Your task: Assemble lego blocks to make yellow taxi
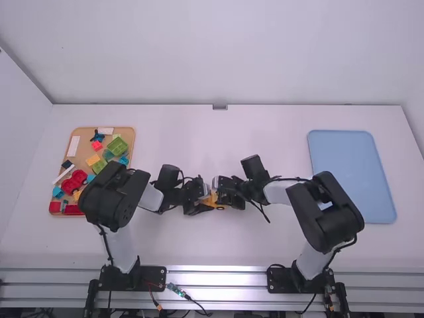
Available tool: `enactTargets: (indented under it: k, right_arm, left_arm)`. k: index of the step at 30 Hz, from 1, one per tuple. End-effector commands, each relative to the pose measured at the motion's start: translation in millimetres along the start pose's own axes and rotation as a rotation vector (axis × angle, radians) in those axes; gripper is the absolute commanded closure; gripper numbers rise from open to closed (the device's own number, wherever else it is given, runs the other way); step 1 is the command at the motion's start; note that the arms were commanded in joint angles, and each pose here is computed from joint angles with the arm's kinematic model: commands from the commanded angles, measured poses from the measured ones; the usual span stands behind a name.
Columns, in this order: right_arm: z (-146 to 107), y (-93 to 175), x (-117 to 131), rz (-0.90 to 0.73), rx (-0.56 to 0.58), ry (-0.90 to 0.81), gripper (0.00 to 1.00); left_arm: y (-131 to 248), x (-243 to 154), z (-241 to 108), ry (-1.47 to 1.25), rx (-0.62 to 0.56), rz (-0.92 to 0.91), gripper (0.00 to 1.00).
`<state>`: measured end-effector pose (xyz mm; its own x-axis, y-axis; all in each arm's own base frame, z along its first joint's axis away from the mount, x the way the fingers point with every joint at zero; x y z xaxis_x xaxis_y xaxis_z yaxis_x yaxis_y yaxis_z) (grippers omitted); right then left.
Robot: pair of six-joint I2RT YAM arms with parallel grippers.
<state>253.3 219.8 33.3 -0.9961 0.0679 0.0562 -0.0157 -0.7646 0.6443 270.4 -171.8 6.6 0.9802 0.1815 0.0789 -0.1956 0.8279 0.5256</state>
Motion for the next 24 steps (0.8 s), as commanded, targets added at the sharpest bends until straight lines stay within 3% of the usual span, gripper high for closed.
enactTargets:
  k: [1, 24]
  right_arm:
    - [1.9, 5.0, -5.5, -0.03, 0.006, 0.002, 1.0]
    - [-6.0, 5.1, -7.6, -0.061, 0.068, -0.013, 1.0]
  left_arm:
    - [-1.5, -11.6, -19.5, 0.076, 0.088, 0.0, 0.51]
    - [-1.4, -12.4, -20.5, 0.079, 0.093, -0.001, 0.52]
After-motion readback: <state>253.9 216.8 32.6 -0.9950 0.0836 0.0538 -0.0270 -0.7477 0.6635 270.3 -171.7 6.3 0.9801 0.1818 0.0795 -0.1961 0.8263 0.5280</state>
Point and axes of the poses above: each hand's point on the last joint's axis, 136 mm out from that joint toward the fingers, its own y axis back along the fingers, its own x axis along the line the jaws close on, z = x × y, the point moved 5 cm from there along y, back along the fingers, and after that the axes turned 5 degrees about -y, right-handed, at the moved point
